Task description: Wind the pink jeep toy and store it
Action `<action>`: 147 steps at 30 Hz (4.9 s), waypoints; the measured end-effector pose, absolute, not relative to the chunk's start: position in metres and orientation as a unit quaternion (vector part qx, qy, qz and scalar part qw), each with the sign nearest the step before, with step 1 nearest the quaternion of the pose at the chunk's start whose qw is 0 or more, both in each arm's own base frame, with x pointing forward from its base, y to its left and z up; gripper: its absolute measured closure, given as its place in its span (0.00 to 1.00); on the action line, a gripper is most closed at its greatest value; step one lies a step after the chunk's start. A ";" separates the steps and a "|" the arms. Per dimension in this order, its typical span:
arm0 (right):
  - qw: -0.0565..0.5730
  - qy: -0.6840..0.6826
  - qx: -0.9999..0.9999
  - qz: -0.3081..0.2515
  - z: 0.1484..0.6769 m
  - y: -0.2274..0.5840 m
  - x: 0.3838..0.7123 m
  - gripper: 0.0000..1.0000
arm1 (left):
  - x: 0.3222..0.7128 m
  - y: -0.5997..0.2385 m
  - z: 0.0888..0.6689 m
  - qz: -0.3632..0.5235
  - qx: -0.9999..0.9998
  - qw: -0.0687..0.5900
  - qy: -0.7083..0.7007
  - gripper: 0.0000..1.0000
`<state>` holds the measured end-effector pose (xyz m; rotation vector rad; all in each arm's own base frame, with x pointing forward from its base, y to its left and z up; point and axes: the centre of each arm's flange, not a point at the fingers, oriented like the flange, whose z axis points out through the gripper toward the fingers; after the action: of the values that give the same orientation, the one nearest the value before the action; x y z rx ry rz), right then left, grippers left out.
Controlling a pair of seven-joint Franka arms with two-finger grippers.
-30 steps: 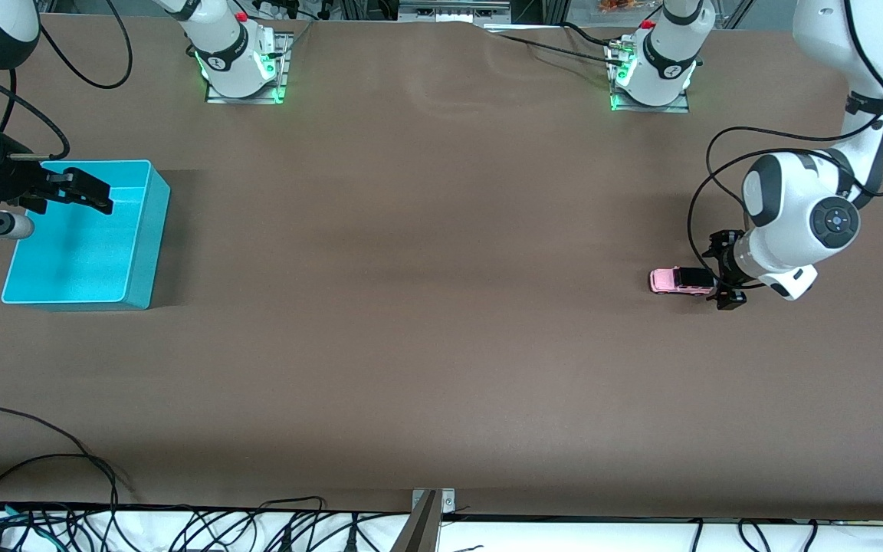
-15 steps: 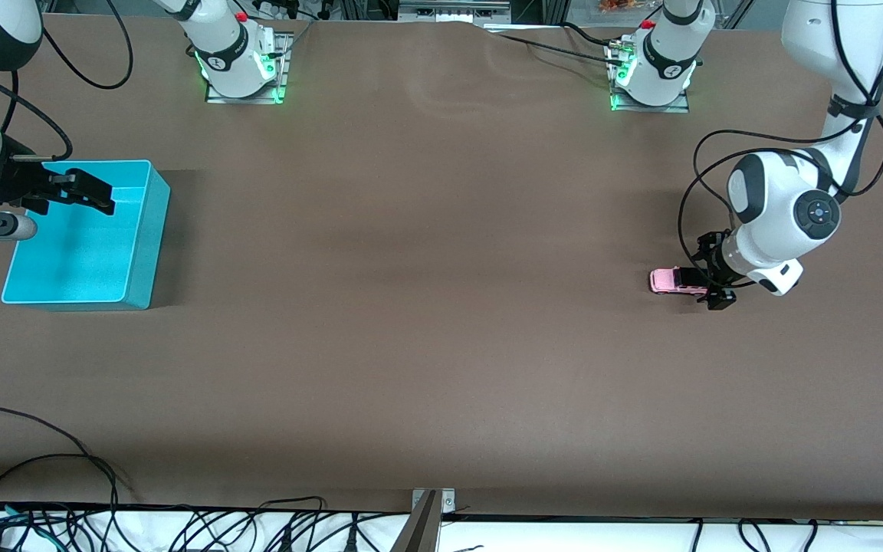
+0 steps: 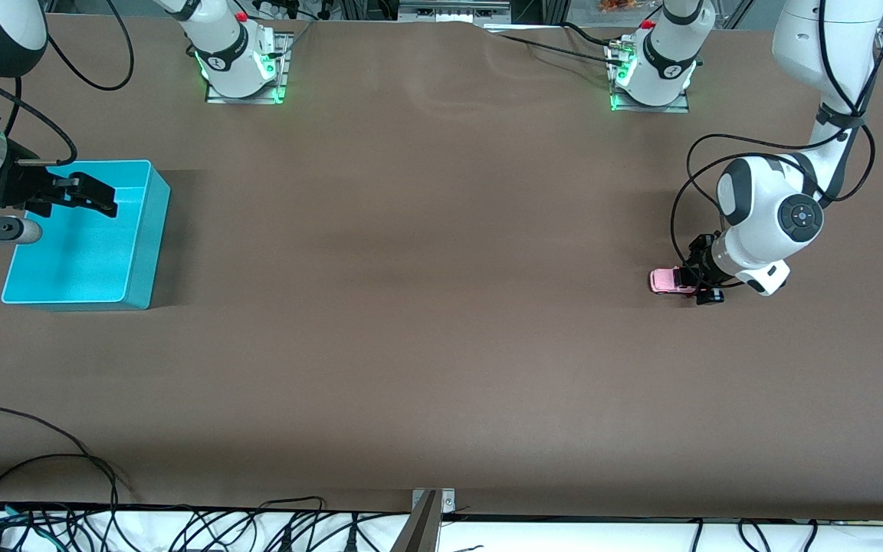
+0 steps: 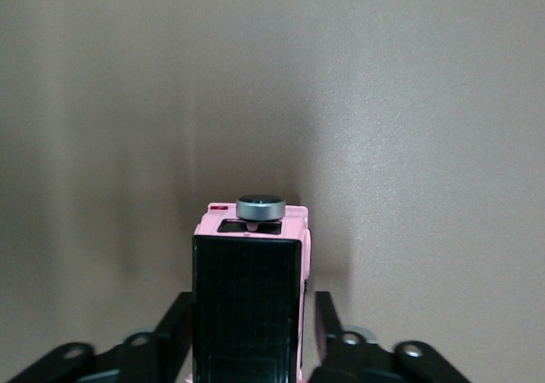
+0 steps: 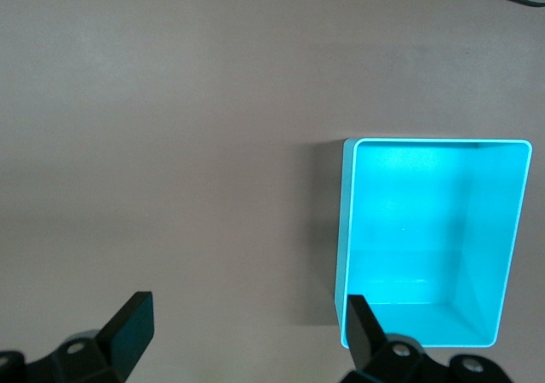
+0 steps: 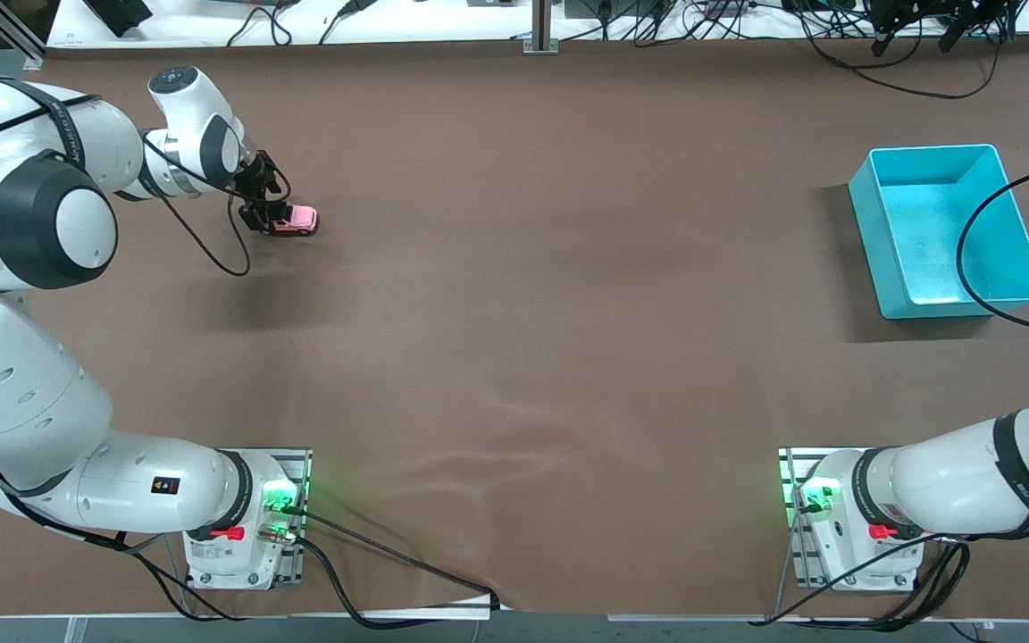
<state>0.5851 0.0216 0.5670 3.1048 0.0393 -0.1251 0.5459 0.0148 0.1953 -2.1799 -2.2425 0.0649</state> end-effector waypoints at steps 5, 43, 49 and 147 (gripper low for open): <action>0.017 0.013 0.999 -0.040 0.567 0.022 0.585 0.00 | 0.546 0.014 0.196 0.020 -0.697 0.006 -0.716 0.49; 0.031 0.021 0.999 -0.039 0.567 0.028 0.585 0.00 | 0.581 -0.130 0.207 0.010 -0.684 0.005 -0.729 0.49; 0.032 0.022 0.998 -0.039 0.567 0.028 0.585 0.00 | 0.585 -0.133 0.197 0.006 -0.692 0.013 -0.722 0.49; 0.033 0.022 0.998 -0.039 0.568 0.028 0.586 0.00 | 0.591 0.076 0.177 0.014 -0.725 0.030 -0.688 0.26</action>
<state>0.5855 0.0282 0.5676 3.0732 0.0677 -0.1194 0.5906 0.0756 0.1770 -2.2343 -2.1212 0.0440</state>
